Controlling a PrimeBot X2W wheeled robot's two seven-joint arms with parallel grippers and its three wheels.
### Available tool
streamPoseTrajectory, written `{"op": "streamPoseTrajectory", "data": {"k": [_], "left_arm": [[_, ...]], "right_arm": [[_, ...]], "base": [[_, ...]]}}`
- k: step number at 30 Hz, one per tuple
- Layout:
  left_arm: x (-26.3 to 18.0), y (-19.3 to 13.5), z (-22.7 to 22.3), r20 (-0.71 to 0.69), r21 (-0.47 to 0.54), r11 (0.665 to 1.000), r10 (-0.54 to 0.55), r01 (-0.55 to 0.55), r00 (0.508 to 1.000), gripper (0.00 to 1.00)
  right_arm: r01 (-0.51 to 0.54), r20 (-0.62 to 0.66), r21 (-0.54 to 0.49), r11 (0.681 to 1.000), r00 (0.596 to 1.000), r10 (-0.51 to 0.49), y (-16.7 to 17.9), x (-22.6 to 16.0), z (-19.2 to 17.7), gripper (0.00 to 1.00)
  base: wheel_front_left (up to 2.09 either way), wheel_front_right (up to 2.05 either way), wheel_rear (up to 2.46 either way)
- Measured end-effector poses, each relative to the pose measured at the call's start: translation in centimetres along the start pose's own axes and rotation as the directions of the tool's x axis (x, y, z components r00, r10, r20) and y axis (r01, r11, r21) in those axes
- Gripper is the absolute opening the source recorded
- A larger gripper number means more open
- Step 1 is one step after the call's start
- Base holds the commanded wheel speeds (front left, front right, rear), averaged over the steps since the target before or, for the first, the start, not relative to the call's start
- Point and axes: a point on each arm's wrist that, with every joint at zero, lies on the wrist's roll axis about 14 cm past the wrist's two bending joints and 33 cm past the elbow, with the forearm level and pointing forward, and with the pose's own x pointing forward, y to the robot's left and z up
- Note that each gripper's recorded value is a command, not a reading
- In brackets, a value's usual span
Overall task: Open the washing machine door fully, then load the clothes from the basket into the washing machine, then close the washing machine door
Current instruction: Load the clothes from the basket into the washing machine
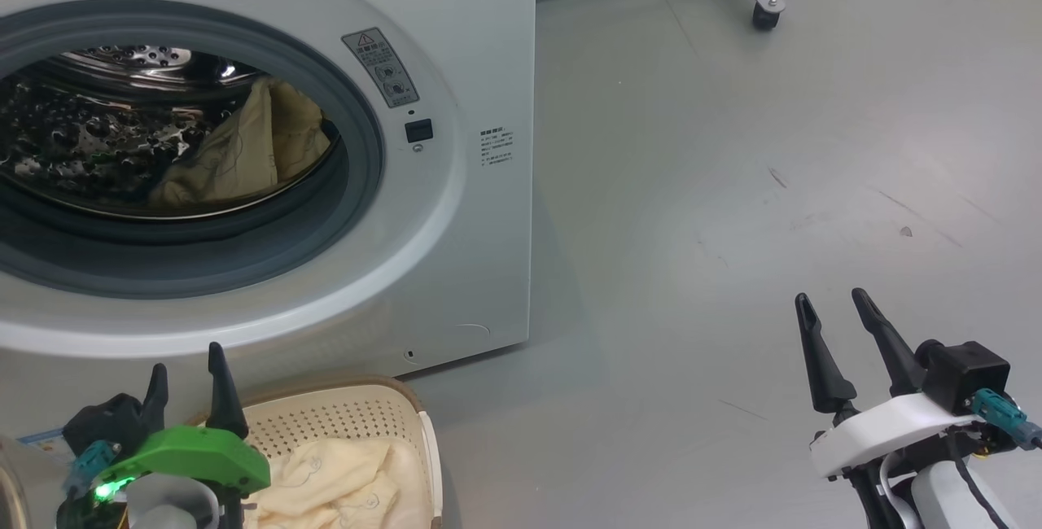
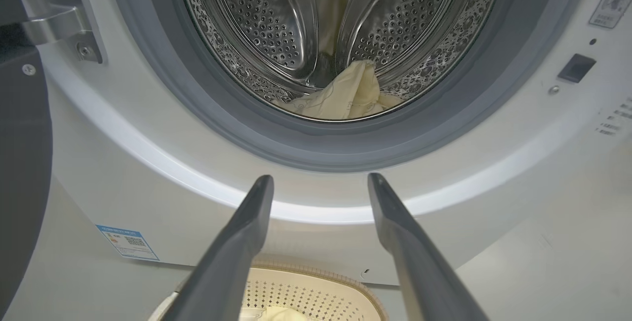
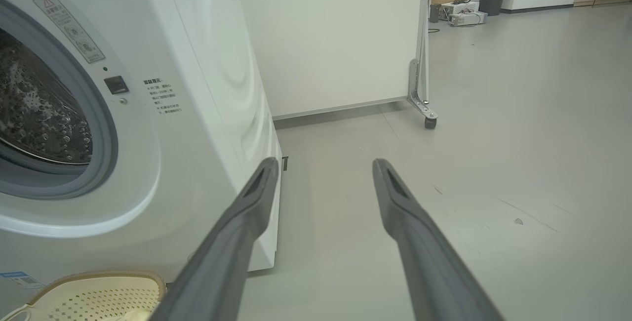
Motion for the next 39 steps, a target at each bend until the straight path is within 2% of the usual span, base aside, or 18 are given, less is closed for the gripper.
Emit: {"op": "streamPoseTrajectory", "data": {"k": [20,39], "left_arm": [[-2.7,-1.6,0.0,0.02,0.006,0.999,-0.05,0.05,0.999,1.0],[-5.9,-0.3,0.3,0.046,0.011,1.0,0.011,-0.011,0.999,1.0]], "right_arm": [[0.006,0.019,-0.004,1.0,1.0,-0.006,-0.3,-0.6,0.5,1.0],[-0.074,0.006,-0.012,0.997,0.997,0.074,2.1,-0.4,0.0,1.0]], "base": [[0.0,0.0,0.0],[0.0,0.0,0.0]]}}
